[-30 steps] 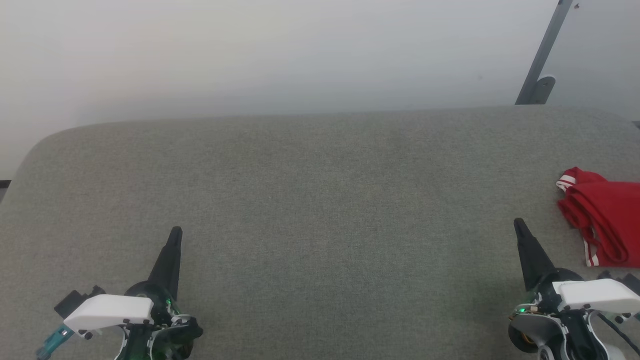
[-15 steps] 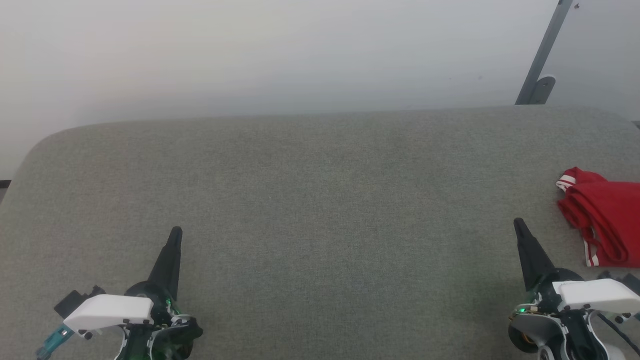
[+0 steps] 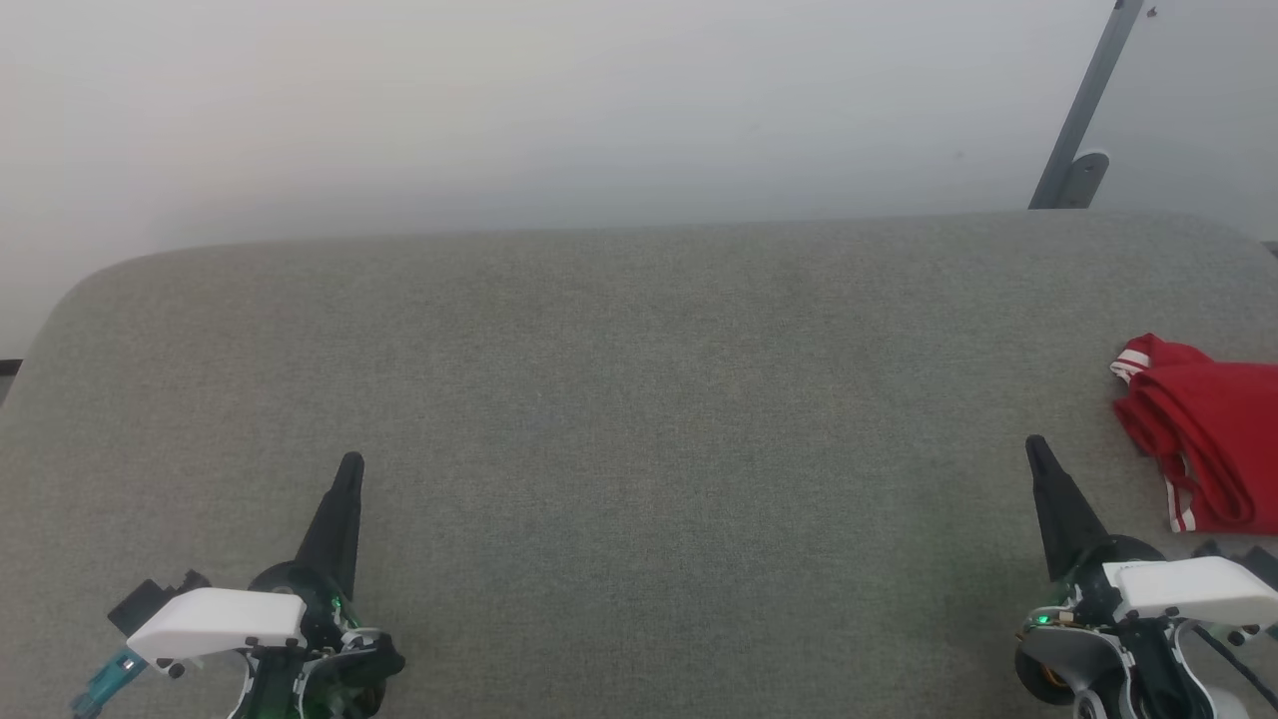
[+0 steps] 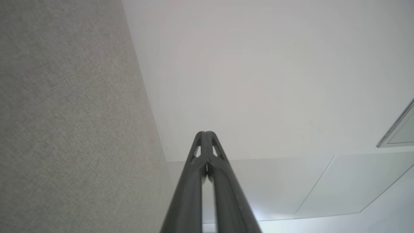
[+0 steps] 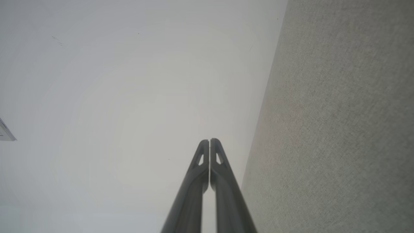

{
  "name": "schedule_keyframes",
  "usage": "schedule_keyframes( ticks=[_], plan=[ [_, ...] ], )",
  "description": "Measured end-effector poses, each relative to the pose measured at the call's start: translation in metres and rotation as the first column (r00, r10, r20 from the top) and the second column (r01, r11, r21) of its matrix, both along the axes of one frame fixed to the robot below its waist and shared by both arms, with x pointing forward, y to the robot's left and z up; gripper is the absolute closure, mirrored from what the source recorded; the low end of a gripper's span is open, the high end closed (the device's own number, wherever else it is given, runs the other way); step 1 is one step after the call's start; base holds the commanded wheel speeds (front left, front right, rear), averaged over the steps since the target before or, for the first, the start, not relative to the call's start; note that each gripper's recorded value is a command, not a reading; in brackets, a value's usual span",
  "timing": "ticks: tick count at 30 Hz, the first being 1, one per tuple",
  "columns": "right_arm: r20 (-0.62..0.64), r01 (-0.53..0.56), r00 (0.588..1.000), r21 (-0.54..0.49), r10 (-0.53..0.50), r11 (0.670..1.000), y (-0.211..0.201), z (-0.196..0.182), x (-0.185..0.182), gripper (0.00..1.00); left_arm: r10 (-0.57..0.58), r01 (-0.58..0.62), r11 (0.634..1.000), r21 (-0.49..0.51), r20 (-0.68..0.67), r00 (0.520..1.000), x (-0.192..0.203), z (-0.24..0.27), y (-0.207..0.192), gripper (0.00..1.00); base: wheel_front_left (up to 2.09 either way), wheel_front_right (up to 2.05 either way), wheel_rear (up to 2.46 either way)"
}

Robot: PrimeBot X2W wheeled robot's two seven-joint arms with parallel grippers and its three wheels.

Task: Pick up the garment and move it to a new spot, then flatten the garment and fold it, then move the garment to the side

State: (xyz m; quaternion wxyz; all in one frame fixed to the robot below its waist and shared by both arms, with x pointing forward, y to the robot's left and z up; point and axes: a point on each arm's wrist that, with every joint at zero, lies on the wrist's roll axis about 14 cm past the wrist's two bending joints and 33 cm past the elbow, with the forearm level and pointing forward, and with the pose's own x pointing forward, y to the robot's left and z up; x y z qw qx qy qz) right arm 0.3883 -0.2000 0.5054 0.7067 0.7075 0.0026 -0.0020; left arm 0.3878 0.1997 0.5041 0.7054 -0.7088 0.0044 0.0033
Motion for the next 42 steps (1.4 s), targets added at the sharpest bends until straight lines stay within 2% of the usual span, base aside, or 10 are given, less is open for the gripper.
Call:
schedule_keyframes(
  ticks=[42],
  plan=[
    [0.0, 0.0, 1.0, 0.0, 0.0, 1.0, 0.0, 0.0, 0.0, 1.0, 0.0, 0.0, 1.0, 0.0, 0.0, 1.0, 0.0, 0.0, 0.0001, 1.0, 0.0, 0.0, 0.0]
  ],
)
